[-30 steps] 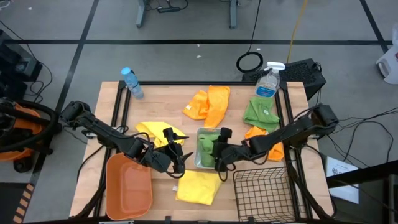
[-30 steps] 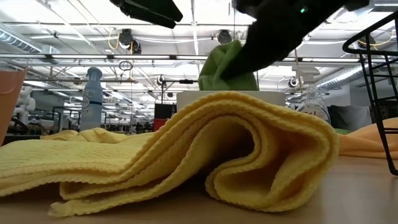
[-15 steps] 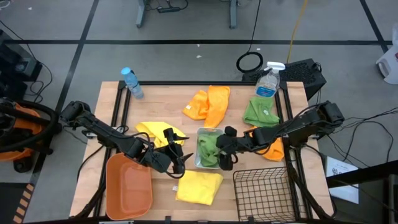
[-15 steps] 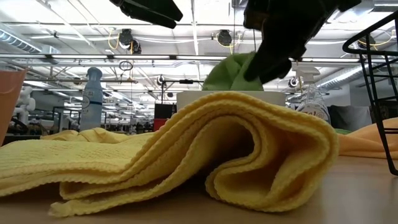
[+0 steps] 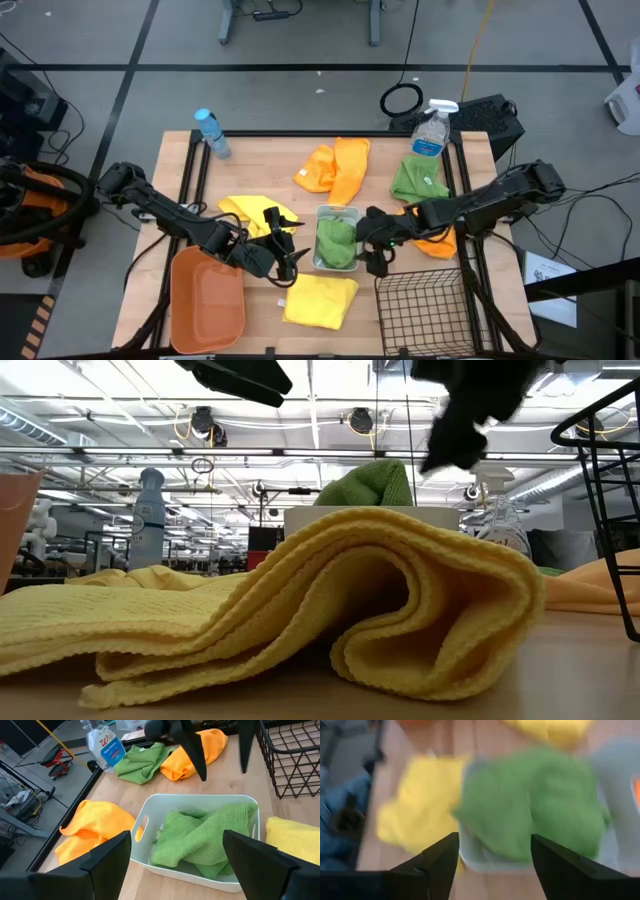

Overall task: Sort microfiber towel by color & place in baskets
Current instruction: Put the left green microfiber towel into the white bin

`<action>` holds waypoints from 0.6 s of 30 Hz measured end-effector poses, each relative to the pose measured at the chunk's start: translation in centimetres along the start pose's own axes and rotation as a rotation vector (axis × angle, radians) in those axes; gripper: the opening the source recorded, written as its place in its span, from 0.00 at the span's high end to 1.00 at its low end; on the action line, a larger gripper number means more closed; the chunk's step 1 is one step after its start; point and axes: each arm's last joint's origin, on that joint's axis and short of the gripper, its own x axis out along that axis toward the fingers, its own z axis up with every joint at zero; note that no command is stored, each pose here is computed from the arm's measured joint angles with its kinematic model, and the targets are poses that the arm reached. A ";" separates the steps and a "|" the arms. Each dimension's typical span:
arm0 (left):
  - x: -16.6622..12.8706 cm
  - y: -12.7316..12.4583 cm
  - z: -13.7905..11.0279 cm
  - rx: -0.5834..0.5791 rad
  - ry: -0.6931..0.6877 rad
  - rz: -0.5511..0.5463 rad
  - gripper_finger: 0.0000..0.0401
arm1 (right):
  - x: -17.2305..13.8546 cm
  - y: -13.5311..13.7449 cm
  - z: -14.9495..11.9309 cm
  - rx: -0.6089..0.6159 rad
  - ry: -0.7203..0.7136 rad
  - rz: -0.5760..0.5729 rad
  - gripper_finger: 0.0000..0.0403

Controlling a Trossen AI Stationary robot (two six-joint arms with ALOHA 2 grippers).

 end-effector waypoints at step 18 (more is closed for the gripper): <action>-0.1 -0.2 0.0 -0.017 -0.002 -0.006 0.21 | 9.2 -2.8 -0.9 0.119 0.028 -0.062 0.98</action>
